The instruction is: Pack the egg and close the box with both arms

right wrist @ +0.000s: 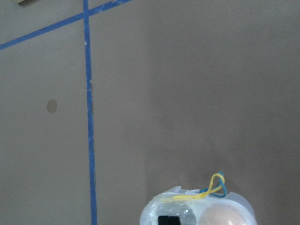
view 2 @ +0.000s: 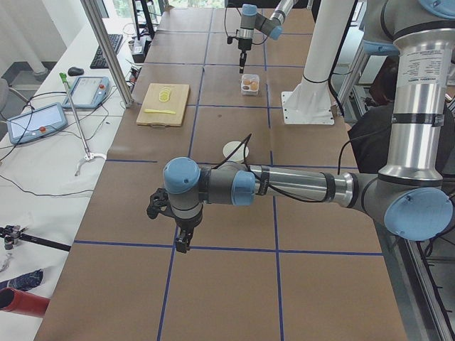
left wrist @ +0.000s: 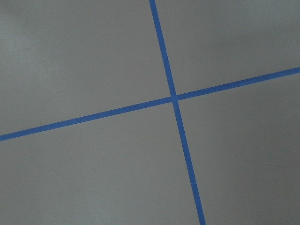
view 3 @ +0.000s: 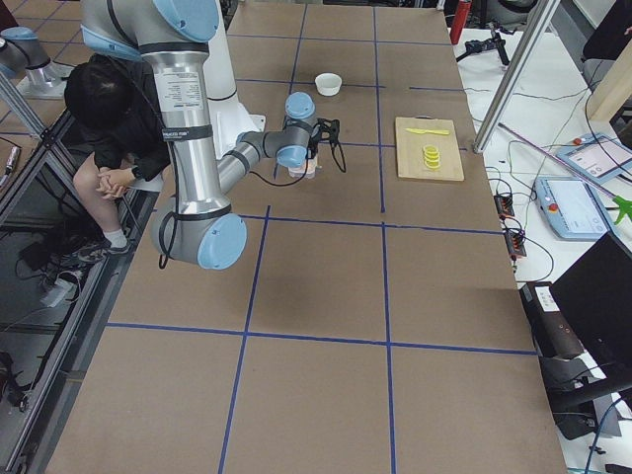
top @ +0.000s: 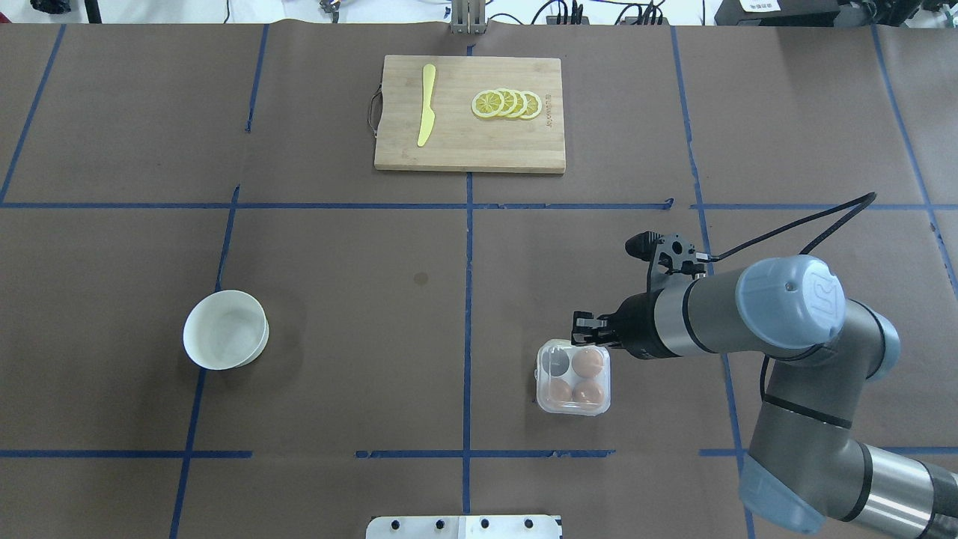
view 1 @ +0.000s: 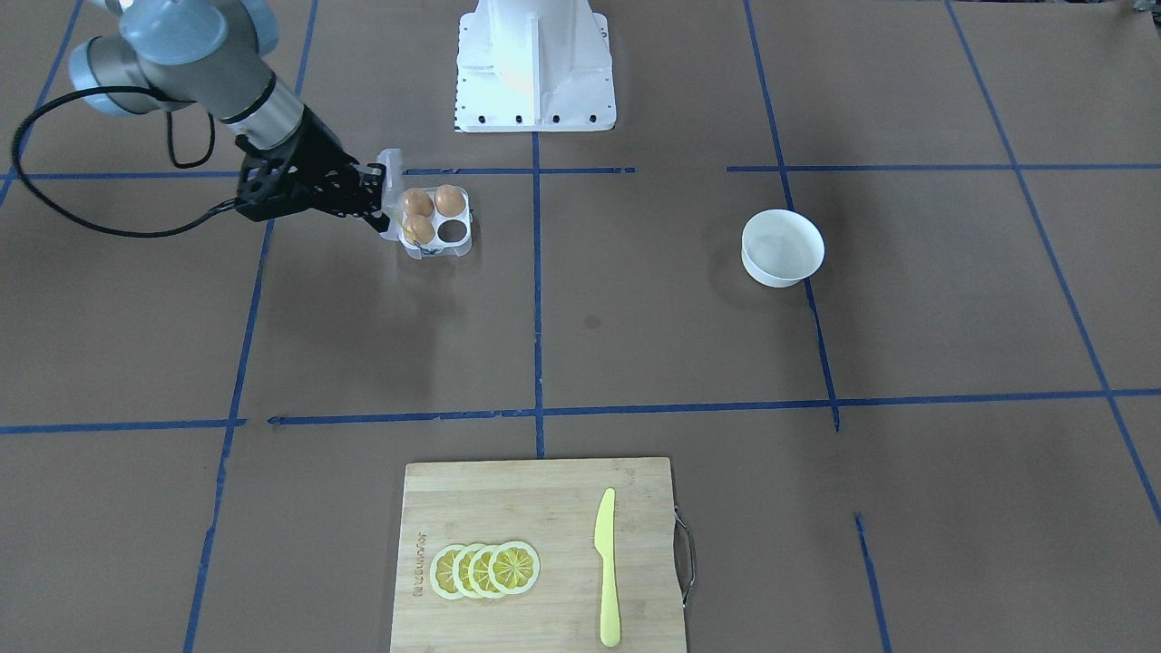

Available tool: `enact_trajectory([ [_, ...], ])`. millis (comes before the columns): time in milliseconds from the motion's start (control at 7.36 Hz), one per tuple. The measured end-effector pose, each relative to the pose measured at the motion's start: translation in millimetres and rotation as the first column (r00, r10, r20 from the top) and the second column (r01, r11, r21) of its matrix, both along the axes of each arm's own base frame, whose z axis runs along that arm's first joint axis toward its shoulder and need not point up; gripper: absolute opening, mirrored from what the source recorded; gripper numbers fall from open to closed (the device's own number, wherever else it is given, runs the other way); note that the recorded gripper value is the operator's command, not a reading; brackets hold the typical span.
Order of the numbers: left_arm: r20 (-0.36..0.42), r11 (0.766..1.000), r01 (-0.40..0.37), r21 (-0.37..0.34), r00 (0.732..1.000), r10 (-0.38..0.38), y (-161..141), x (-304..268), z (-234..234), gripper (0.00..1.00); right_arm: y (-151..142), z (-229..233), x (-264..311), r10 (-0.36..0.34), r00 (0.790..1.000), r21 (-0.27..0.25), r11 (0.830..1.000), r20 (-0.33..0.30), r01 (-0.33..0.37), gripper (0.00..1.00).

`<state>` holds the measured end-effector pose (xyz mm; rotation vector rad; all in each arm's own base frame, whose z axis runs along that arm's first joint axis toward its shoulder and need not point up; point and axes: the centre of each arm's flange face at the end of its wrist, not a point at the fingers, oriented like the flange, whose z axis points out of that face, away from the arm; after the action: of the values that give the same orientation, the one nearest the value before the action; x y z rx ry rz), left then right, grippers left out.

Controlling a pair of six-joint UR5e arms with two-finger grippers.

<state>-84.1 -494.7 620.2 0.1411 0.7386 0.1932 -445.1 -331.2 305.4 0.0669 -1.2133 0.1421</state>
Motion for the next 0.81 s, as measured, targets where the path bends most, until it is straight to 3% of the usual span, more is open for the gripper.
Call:
enact_trajectory([
  [272, 0.000, 1.000, 0.000, -0.001, 1.000, 0.000, 0, 0, 0, 1.00, 1, 5, -5, 0.004, 1.000, -0.010, 1.000, -0.030, -0.005, 0.00],
  [543, 0.000, 1.000, 0.001, -0.001, 1.000, -0.001, 0, 0, 0, 1.00, -23, 28, 13, 0.003, 0.990, -0.027, 1.000, -0.143, -0.007, 0.00],
  [815, 0.000, 1.000, 0.001, -0.001, 1.000, -0.001, -1, 0, 1, 1.00, -56, 74, 61, -0.018, 0.962, -0.008, 1.000, -0.272, 0.017, 0.00],
])
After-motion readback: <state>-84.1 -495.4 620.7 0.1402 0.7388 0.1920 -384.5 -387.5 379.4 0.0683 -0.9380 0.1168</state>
